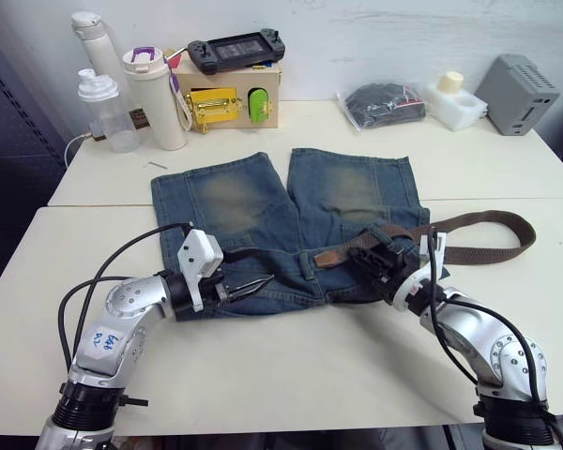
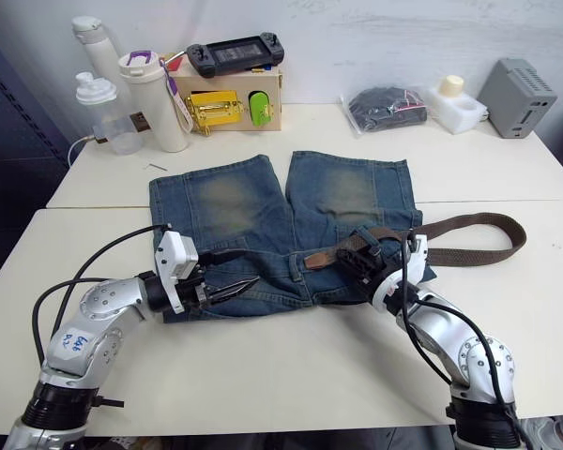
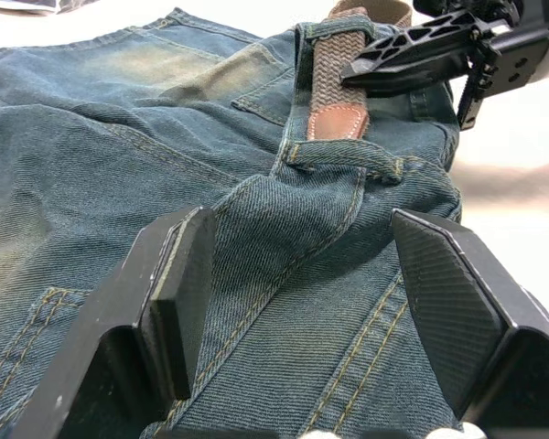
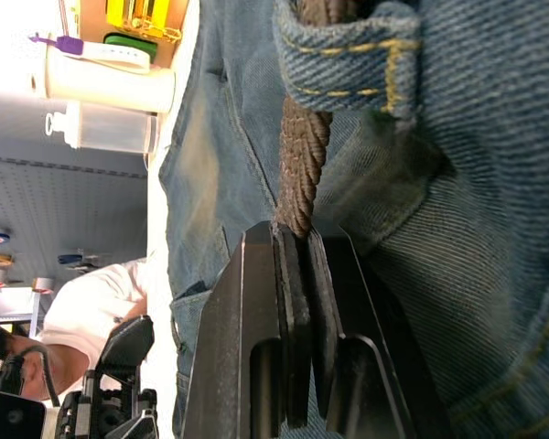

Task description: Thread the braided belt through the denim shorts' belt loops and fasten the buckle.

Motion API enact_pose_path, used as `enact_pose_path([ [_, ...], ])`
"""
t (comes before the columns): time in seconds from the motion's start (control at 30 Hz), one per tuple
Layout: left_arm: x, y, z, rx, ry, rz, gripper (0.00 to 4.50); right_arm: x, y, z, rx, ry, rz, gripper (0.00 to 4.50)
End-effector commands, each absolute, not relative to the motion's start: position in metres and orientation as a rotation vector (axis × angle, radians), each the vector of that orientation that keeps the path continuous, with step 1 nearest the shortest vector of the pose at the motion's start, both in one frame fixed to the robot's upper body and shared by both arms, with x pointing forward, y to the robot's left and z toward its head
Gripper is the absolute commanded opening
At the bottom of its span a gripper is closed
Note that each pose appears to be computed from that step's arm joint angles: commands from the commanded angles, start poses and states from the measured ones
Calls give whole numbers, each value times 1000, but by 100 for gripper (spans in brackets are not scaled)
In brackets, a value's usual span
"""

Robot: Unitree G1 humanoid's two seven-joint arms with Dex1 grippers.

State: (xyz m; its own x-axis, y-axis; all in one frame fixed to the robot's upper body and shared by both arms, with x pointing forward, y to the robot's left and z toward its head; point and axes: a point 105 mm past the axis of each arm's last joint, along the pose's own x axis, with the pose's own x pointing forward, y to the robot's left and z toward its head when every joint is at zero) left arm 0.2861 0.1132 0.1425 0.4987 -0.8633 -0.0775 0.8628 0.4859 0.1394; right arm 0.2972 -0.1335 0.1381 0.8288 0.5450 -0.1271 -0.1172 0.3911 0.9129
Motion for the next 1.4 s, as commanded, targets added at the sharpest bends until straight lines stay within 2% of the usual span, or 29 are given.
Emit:
enact_pose_path([
  [0.03,286,114,152,202,-47,-1050,338,287,-117,152,1058,433,545,0],
  [0.53,288,112,153,213,-53,-1048,338,274,-81,144,936,500,679,0],
  [0.77,286,116,152,358,-108,-1041,338,272,-67,141,944,540,725,0],
  [1.03,264,113,136,717,-240,-1153,338,274,-60,144,977,563,761,0],
  [1.2,269,105,136,983,-476,-1079,338,274,-59,146,1017,567,766,0],
  [1.3,270,104,125,1145,-550,-1057,338,275,-57,149,1051,560,771,0],
  [1.4,276,104,131,1183,-661,-953,338,274,-57,151,1062,562,773,0],
])
